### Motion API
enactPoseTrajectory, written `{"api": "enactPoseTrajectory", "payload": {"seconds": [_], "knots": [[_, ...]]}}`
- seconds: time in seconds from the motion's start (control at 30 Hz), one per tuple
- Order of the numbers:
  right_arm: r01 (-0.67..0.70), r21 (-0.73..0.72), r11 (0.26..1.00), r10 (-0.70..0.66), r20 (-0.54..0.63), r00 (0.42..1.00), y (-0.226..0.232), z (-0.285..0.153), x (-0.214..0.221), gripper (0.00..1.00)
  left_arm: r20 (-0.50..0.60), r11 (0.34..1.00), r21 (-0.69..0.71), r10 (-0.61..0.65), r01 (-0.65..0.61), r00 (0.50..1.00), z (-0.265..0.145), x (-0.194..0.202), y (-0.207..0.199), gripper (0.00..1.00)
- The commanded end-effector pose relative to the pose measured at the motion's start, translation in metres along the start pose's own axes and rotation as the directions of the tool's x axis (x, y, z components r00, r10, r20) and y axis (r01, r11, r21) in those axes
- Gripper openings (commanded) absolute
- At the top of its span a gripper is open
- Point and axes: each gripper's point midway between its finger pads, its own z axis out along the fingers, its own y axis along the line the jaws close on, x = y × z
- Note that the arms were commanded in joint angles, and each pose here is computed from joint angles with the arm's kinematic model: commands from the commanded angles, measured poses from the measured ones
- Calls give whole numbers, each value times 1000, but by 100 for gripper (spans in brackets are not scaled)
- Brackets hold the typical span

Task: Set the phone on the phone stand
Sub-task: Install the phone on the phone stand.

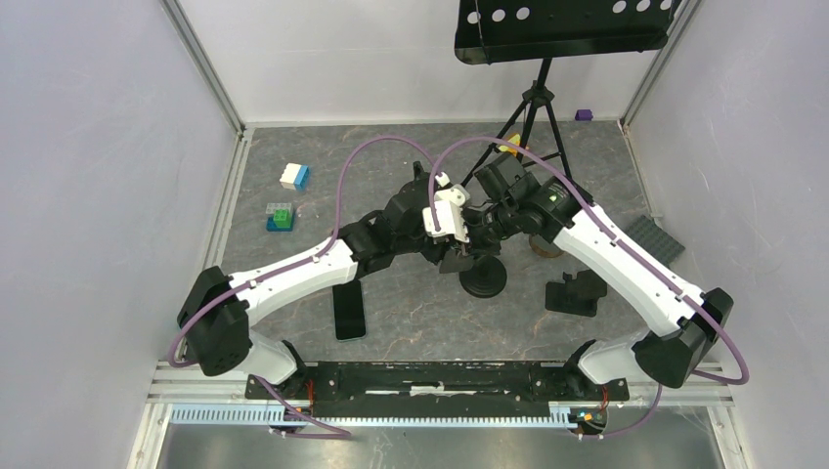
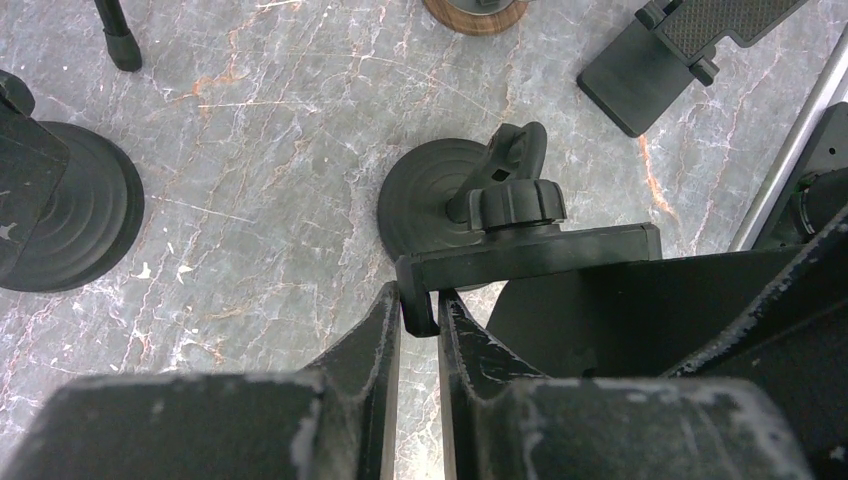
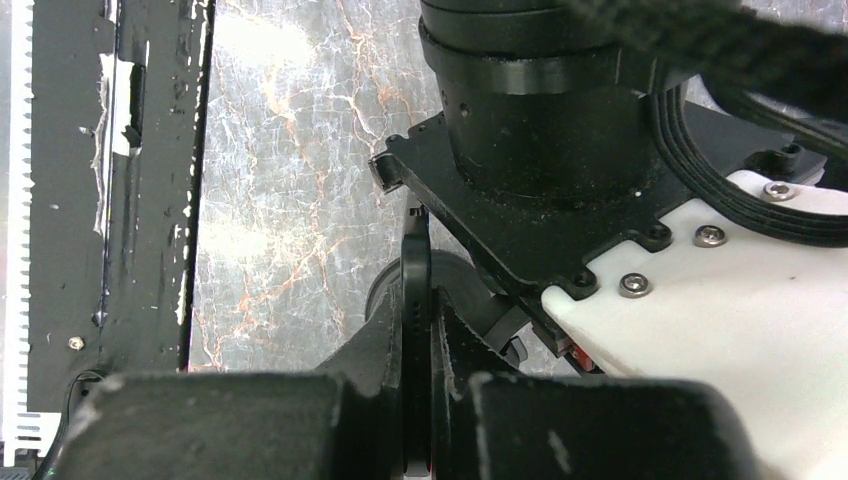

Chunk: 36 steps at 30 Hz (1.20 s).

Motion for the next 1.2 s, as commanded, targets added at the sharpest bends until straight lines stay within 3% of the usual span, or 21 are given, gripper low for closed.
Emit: {"api": "enactPoseTrajectory", "payload": {"seconds": [0.0, 1.17], "knots": [[-185, 186, 965, 204, -92, 975, -34, -8, 33, 0, 45, 1000, -20, 3, -2, 999, -6, -7, -5, 2], [-306, 338, 890, 366, -128, 922, -54, -32, 62, 0, 75, 983, -181, 22, -8, 997, -11, -29, 22, 2]]}}
